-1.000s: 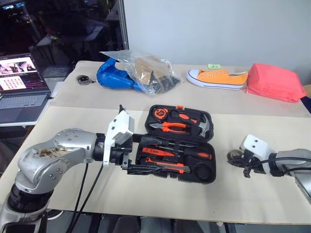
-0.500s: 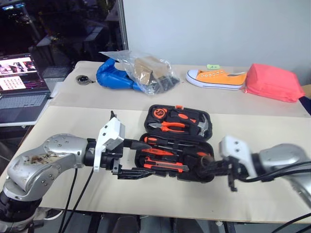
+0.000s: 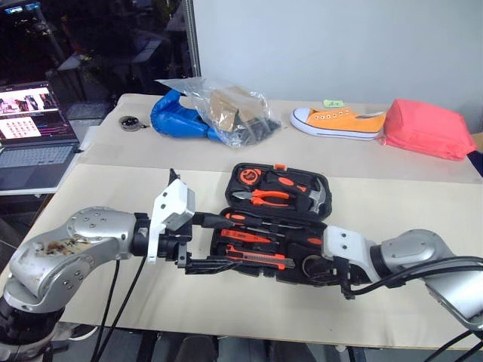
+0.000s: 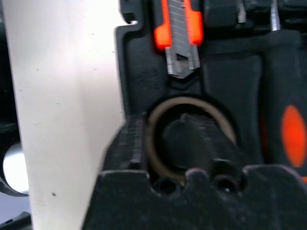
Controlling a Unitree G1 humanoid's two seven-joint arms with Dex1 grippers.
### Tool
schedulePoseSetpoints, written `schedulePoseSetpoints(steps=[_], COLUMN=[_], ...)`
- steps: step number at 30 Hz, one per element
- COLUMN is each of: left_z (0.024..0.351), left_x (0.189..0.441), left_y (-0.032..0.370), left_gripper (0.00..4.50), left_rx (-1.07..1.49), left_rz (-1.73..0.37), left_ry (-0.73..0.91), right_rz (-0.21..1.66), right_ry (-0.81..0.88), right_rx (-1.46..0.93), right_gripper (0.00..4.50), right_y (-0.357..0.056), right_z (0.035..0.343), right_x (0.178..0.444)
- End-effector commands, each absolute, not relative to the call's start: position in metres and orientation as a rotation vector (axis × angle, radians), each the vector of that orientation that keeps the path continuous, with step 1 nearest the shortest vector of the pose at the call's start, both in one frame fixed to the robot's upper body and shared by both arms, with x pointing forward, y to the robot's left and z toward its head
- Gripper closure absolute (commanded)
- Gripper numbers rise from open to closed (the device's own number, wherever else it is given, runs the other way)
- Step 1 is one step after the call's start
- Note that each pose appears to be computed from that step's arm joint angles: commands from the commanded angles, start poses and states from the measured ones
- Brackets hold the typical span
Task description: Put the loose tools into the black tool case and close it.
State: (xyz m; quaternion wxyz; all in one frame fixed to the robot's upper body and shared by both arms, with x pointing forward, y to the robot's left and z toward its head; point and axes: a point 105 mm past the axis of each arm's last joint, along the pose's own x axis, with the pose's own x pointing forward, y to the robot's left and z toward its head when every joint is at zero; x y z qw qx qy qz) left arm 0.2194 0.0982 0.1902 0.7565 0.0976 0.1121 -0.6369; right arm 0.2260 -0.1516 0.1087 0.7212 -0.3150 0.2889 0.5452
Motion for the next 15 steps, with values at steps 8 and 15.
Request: schedulePoseSetpoints(steps=[8, 15], left_z=[0.2, 0.184], left_x=[0.294, 0.362], left_y=[0.111, 0.106], left_gripper=[0.3, 0.3], left_rx=[0.101, -0.087], left_rz=[-0.926, -0.698], left_ry=[0.194, 0.389], right_rz=[0.952, 0.554], right_ry=[0.229, 0.38], right_rx=[-0.32, -0.211], right_gripper=[2.53, 2.53], right_y=[-0.148, -0.189], right_z=[0.188, 0.178], right_x=[0.27, 0.327])
